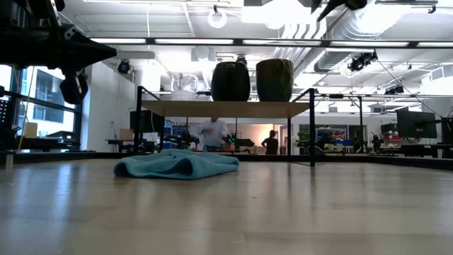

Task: Stack small to large cups/mugs on shelf
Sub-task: Return to Home Position

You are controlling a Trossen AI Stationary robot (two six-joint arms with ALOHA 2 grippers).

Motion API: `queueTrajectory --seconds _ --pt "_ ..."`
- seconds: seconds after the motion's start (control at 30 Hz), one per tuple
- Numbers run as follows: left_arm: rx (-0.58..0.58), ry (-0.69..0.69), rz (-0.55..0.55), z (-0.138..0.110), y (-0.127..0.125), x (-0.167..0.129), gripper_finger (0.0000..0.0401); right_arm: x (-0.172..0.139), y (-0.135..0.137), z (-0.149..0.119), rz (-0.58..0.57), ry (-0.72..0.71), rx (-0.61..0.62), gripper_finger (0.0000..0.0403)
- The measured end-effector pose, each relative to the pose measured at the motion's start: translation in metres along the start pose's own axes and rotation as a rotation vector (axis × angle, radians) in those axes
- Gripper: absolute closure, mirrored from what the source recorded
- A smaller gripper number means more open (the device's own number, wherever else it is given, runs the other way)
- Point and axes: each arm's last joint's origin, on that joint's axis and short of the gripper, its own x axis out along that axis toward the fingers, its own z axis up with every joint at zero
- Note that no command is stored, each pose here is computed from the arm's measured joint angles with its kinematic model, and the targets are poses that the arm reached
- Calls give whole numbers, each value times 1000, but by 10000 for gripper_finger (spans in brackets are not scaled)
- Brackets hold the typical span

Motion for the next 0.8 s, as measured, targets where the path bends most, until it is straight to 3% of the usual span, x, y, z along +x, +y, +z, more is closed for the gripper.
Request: queueTrajectory --seconds 0.5,0.8 --pt "-50 -102 -20 7 -5 0 400 -100 -45 -46 1 -320 -96 297" --pt "-67 -138 -55 11 -8 -1 400 -133 -61 -74 -47 -449 -300 297"
